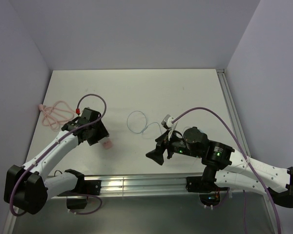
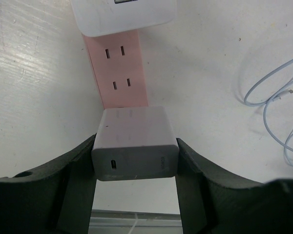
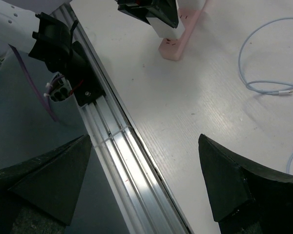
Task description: Insert the plug
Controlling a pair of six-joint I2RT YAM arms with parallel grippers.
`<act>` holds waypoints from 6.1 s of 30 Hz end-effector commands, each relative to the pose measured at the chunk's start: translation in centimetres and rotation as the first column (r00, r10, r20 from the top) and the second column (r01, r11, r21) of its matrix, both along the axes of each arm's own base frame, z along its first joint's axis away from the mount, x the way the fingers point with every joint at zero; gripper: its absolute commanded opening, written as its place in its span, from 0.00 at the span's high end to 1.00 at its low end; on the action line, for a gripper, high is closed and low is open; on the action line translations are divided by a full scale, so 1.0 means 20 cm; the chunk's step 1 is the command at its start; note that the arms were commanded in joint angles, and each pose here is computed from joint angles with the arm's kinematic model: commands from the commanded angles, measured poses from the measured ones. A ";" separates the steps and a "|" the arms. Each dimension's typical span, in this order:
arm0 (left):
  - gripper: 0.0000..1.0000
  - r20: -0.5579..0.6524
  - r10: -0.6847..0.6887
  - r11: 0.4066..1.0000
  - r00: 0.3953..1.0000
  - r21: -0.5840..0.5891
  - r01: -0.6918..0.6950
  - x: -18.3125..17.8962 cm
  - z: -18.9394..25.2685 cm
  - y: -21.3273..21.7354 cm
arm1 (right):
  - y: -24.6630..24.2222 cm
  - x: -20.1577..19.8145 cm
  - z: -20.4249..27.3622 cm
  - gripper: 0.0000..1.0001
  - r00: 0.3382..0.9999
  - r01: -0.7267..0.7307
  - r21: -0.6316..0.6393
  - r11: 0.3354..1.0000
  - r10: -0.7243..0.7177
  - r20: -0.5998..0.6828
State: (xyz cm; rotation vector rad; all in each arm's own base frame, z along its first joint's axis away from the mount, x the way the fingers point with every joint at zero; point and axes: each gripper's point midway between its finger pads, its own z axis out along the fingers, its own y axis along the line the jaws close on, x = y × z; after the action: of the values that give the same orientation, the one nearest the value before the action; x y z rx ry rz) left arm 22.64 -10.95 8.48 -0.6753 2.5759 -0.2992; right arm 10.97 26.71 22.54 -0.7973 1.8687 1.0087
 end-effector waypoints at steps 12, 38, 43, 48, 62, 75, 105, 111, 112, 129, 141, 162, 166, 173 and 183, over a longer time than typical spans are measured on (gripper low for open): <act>1.00 -0.074 0.022 1.000 0.997 -0.002 -0.022 -0.03 -0.05 -0.01 | 0.01 0.02 0.06 0.03 1.000 0.012 0.049 0.999 -0.013 0.024; 1.00 -0.184 0.068 0.997 0.980 0.034 -0.063 -0.18 -0.10 0.04 | 0.02 0.02 0.06 0.03 1.000 0.006 0.050 0.999 -0.008 0.026; 1.00 -0.184 0.050 0.998 0.982 0.036 -0.044 -0.19 -0.11 0.03 | 0.01 0.02 0.06 0.03 1.000 0.008 0.048 0.999 -0.010 0.024; 1.00 -0.191 0.033 0.999 0.981 0.035 -0.027 -0.18 -0.13 0.03 | 0.02 0.02 0.06 0.03 1.000 0.008 0.050 0.999 -0.009 0.026; 1.00 -0.305 -0.043 0.997 0.951 0.046 0.060 -0.25 -0.33 -0.05 | 0.01 0.02 0.07 0.03 1.000 0.013 0.054 0.998 -0.015 0.027; 1.00 -0.339 0.021 0.996 0.941 0.091 0.010 -0.35 -0.45 -0.03 | 0.01 0.01 0.08 0.03 1.000 0.000 0.060 0.998 -0.001 0.026; 0.01 -0.126 0.041 0.998 0.991 0.057 -0.034 -0.25 -0.08 0.00 | 0.02 0.12 0.12 0.00 0.990 0.139 0.021 0.990 -0.138 -0.033; 0.01 0.122 -0.009 0.999 0.992 0.035 0.005 -0.10 0.29 -0.01 | -0.11 0.40 0.08 0.00 0.866 0.476 -0.081 0.876 -0.483 -0.127; 0.01 0.191 -0.014 1.000 0.982 0.015 0.012 -0.06 0.39 -0.02 | -0.14 0.44 0.01 0.00 0.842 0.498 -0.129 0.858 -0.513 -0.165; 0.01 0.648 -0.257 0.865 0.717 -0.176 0.470 -0.10 0.85 -0.35 | -1.28 0.78 -0.70 0.07 -0.063 0.746 -0.660 0.088 -0.977 -0.202; 0.01 0.649 -0.331 0.856 0.685 -0.099 0.507 -0.12 0.84 -0.33 | -1.37 0.72 -0.96 0.16 -0.166 0.627 -0.778 -0.025 -0.981 -0.102; 0.06 0.661 -0.391 0.798 0.640 -0.102 0.594 -0.10 0.92 -0.44 | -1.13 0.94 -0.82 1.00 0.218 0.704 -0.607 0.369 -0.925 -0.310; 0.08 0.714 -0.410 0.721 0.567 -0.127 0.681 -0.13 1.02 -0.53 | -0.94 1.05 -0.50 1.00 0.497 0.696 -0.395 0.599 -0.799 -0.337; 0.11 0.789 -0.376 0.660 0.485 -0.140 0.738 -0.12 1.20 -0.61 | -0.58 0.97 -0.03 1.00 0.811 0.531 0.023 0.847 -0.500 -0.303; 0.11 0.850 -0.333 0.646 0.408 -0.110 0.756 -0.08 1.42 -0.64 | -0.04 0.40 0.50 1.00 0.978 -0.171 0.326 0.930 0.201 -0.059</act>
State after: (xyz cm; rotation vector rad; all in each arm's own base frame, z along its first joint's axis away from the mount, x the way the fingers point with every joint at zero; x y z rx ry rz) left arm 21.00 -23.04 33.02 0.2225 1.8462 -1.1730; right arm 23.72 23.51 26.37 -0.4446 1.9418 1.2738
